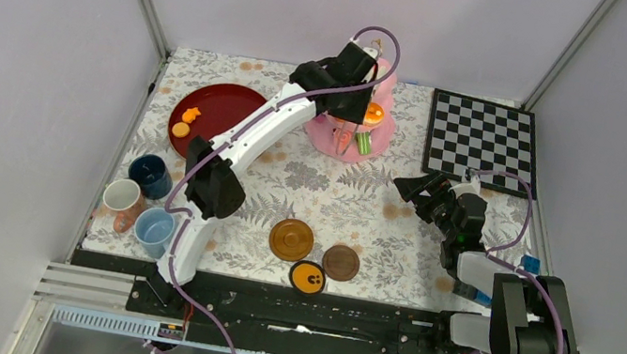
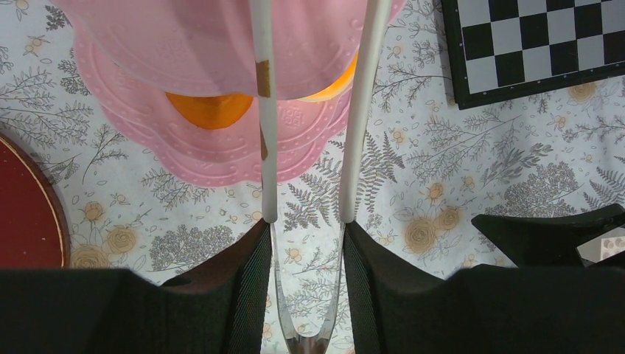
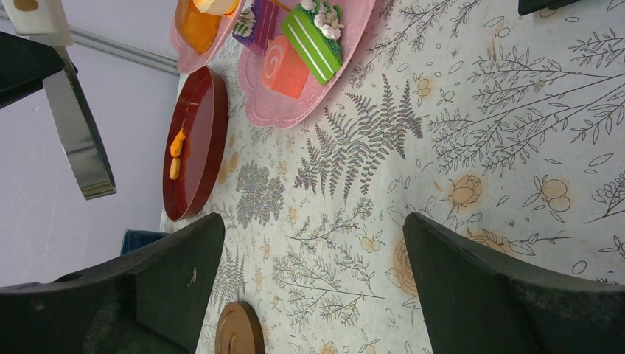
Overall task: Serve the afternoon tea
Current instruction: Place the desert on the desert table, then place the clamp on the tray.
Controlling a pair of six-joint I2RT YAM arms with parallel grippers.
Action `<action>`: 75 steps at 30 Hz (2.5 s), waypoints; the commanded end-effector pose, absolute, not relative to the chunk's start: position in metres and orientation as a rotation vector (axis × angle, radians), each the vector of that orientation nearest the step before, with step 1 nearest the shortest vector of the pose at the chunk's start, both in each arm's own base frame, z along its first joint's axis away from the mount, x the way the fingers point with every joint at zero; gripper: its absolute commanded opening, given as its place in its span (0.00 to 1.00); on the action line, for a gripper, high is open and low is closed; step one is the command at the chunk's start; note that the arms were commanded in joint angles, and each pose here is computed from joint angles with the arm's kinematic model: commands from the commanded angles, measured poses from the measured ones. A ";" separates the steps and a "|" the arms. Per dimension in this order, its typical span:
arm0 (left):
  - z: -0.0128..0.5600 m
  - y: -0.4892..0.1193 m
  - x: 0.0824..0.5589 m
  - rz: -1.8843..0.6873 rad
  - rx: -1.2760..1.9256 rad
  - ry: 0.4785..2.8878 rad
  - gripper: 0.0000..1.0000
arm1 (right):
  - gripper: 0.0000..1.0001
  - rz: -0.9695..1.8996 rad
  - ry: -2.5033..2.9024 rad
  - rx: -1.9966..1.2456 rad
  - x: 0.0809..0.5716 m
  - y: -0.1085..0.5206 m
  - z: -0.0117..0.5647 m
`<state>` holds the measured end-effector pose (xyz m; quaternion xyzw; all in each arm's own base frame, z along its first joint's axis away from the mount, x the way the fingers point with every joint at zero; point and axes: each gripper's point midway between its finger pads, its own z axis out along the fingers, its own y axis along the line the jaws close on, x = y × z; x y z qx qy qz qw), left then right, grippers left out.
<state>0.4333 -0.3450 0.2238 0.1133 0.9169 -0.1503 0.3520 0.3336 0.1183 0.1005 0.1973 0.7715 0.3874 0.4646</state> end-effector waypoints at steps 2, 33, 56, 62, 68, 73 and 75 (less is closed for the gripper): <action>0.265 -0.346 0.447 -0.422 0.265 2.245 0.42 | 0.98 0.961 1.839 0.455 0.339 0.118 0.114; 0.279 -0.128 0.338 -0.089 -0.035 2.398 0.43 | 0.98 0.971 1.842 0.453 0.339 0.119 0.113; 0.066 -0.011 0.396 0.103 -0.386 2.676 0.49 | 0.98 0.972 1.844 0.454 0.339 0.119 0.113; 0.047 -0.011 0.406 0.102 -0.414 2.658 0.54 | 0.98 0.979 1.845 0.455 0.340 0.120 0.112; 0.047 -0.006 0.401 0.132 -0.439 2.631 0.70 | 0.98 0.978 1.843 0.455 0.339 0.120 0.112; 0.045 -0.007 0.390 0.117 -0.488 2.609 0.72 | 0.98 0.979 1.843 0.454 0.339 0.120 0.113; 0.047 -0.005 0.388 0.122 -0.511 2.577 0.71 | 0.98 0.981 1.844 0.455 0.339 0.121 0.112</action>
